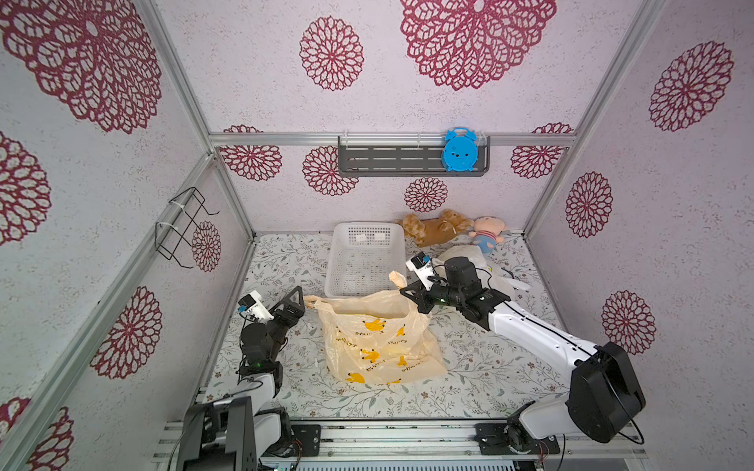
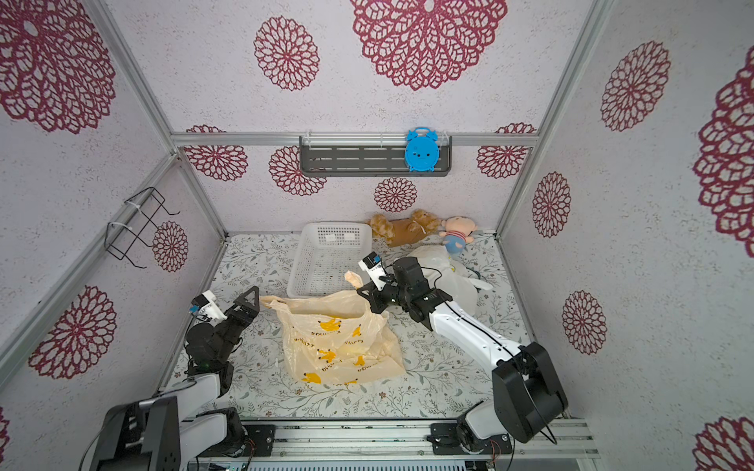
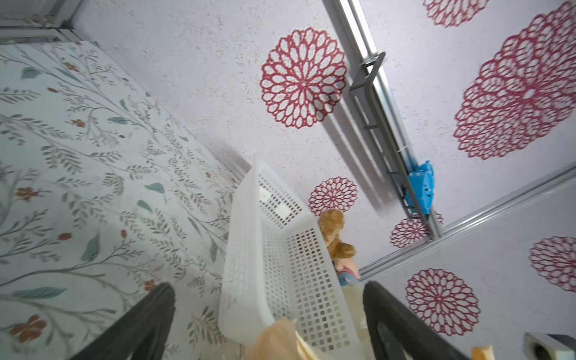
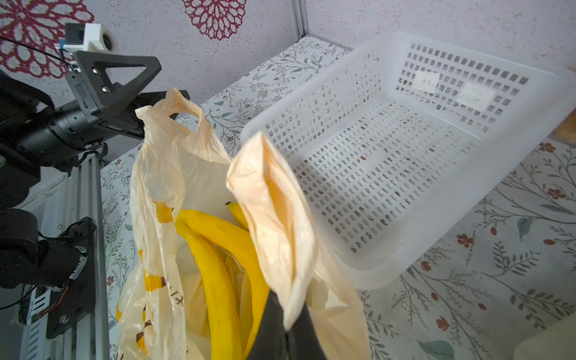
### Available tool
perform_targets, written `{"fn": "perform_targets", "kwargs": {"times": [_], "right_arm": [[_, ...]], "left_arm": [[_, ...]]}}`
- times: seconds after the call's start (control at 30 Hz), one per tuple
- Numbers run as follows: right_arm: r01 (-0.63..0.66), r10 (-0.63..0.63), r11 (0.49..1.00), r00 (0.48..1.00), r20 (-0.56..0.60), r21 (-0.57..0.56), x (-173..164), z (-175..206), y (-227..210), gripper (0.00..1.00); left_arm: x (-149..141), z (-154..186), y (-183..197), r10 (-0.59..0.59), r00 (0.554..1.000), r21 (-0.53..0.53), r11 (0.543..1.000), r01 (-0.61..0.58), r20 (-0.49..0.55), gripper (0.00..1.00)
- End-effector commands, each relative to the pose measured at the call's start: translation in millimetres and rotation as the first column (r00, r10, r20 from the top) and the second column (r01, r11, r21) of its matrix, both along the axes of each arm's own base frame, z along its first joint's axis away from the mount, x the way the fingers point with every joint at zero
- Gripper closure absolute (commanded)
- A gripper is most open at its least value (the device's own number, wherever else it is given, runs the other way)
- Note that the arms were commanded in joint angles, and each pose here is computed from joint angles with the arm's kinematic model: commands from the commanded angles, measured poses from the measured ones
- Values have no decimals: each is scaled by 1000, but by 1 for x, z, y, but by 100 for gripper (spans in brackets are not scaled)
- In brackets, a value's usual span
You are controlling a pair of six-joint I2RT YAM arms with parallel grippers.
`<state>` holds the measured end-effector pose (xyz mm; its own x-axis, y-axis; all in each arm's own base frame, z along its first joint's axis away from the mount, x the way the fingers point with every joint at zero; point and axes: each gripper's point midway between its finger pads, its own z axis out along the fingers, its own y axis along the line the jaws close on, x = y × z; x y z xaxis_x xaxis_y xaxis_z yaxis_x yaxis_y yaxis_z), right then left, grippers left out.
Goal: Place the banana into a plastic bag & tie a knot
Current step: Adjust the plastic bag at the center of the board.
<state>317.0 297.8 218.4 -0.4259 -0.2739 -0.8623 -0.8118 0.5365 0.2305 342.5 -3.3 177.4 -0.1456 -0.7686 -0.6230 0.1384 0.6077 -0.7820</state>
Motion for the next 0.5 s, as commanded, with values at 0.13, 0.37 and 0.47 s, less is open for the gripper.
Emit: {"fn": "perform_targets", "kwargs": {"times": [0.13, 0.37, 0.47], "right_arm": [[6, -6, 1000, 1000, 21, 14, 7, 15, 2, 100], [-7, 7, 1000, 1000, 13, 19, 7, 13, 5, 100], [-10, 10, 1000, 1000, 11, 18, 6, 13, 5, 100]], "left_arm": [[-7, 33, -20, -144, 976, -6, 989, 147, 166, 3], [-7, 8, -26, -164, 982, -33, 985, 168, 92, 0], [-6, 0, -29, -161, 985, -31, 986, 163, 70, 0]]}}
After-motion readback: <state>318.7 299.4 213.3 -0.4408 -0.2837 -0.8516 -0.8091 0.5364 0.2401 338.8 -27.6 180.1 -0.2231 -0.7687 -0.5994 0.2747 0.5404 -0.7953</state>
